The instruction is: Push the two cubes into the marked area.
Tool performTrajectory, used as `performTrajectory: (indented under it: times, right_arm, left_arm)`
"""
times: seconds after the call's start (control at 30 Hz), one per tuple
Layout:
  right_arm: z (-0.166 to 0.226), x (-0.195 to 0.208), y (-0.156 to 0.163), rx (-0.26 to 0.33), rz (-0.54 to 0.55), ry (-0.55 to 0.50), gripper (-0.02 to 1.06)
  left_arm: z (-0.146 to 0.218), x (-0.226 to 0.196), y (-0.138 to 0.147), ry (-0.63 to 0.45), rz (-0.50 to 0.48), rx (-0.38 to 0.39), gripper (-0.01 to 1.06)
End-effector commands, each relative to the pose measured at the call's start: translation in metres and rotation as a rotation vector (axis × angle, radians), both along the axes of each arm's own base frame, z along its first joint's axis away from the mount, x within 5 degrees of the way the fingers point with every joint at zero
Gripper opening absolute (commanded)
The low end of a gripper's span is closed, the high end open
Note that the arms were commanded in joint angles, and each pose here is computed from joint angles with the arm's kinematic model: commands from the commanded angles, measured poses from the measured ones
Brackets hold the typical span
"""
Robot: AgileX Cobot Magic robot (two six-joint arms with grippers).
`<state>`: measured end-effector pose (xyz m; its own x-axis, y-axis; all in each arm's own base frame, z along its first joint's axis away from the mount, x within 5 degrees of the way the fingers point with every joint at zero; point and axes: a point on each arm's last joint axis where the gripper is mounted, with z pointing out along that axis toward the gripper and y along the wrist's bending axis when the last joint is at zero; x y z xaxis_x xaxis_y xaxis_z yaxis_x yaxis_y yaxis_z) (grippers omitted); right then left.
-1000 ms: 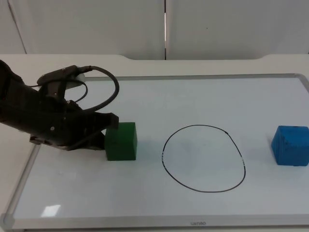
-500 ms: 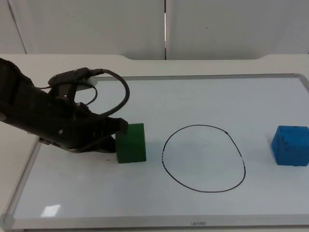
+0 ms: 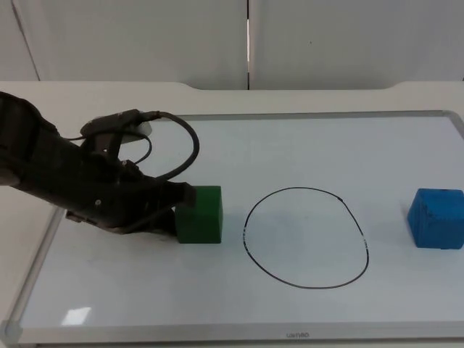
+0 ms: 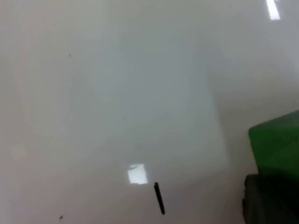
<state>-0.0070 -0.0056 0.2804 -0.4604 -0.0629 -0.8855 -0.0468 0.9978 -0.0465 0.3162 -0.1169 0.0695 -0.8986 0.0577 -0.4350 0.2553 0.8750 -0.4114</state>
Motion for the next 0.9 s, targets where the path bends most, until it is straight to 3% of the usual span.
performTrajectory:
  times: [0.0,0.2,0.87]
  right_arm:
    - [0.0,0.0,0.0,-0.004,-0.005,-0.005,1.05]
    - [0.0,0.0,0.0,-0.004,-0.005,-0.005,1.05]
    - [0.0,0.0,0.0,-0.004,-0.005,-0.005,1.05]
  left_arm:
    - [0.0,0.002,-0.002,-0.003,0.005,-0.001,0.0]
    - [0.002,0.002,-0.006,-0.005,-0.013,-0.03,0.0]
    - [0.007,0.003,-0.029,-0.038,-0.059,-0.011,0.0]
